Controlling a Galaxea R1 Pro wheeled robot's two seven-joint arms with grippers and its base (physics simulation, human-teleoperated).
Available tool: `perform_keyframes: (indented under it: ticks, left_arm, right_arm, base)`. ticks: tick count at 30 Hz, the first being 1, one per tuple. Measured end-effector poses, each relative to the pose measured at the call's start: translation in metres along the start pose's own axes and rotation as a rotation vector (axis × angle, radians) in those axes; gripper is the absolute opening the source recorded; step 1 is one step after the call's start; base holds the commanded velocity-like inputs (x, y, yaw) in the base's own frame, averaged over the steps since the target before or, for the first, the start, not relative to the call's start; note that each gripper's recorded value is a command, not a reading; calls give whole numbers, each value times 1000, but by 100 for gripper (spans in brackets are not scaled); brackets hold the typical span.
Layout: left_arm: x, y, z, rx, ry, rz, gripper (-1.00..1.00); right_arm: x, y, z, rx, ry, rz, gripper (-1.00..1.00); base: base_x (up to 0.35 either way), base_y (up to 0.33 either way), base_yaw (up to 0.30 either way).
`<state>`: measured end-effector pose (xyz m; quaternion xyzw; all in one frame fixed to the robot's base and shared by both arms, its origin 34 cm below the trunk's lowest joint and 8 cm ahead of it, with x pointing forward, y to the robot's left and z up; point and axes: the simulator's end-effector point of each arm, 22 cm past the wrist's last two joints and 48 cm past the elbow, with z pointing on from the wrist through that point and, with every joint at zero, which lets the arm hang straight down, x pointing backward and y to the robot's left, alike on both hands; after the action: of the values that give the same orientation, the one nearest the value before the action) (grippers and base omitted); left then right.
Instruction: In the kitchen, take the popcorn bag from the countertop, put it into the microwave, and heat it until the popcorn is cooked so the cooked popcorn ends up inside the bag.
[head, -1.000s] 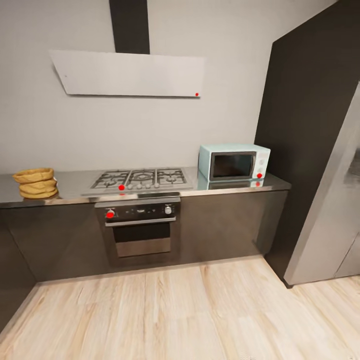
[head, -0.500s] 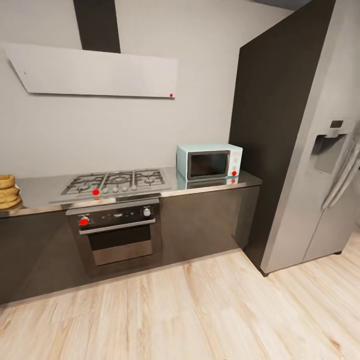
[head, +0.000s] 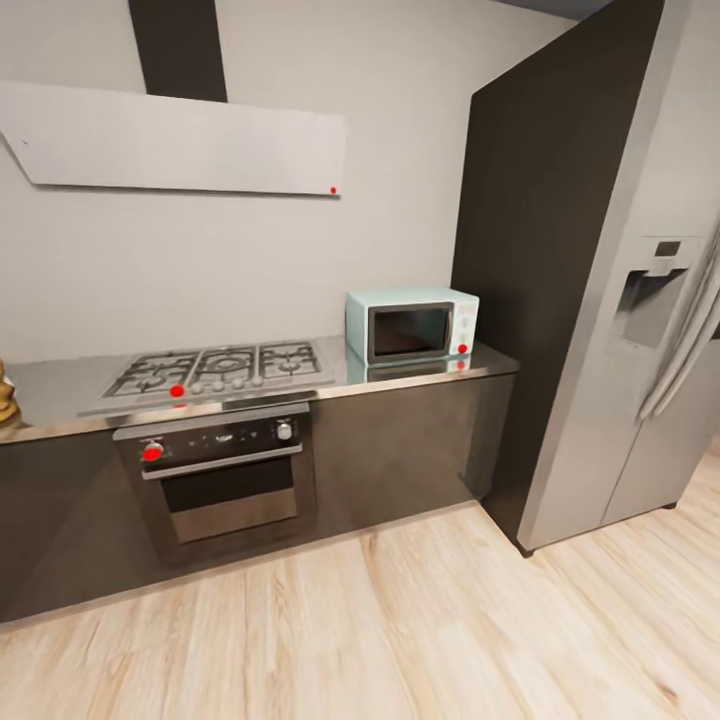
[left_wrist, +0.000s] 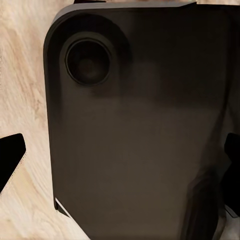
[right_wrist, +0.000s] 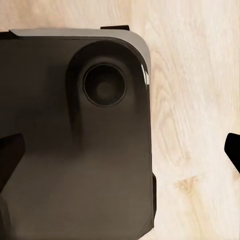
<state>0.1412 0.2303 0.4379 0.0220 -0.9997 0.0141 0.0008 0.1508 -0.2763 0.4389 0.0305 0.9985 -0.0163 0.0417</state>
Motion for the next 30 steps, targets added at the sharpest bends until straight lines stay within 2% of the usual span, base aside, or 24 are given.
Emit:
perform_keyframes:
  ticks: [10,22,30]
  left_arm:
    - [1,-1,0,1,6,-2,100]
    - [1,-1,0,2,5,-2,100]
    - [0,0,0,0,1,-3,100]
  right_arm:
    - [0,0,0,1,3,8,100]
    - [0,-1,0,3,1,9,100]
    - [0,-1,0,6,1,23,100]
  base:
    - [313,-14,0]
    - [305,-144,-2]
    - [35,-21,-208]
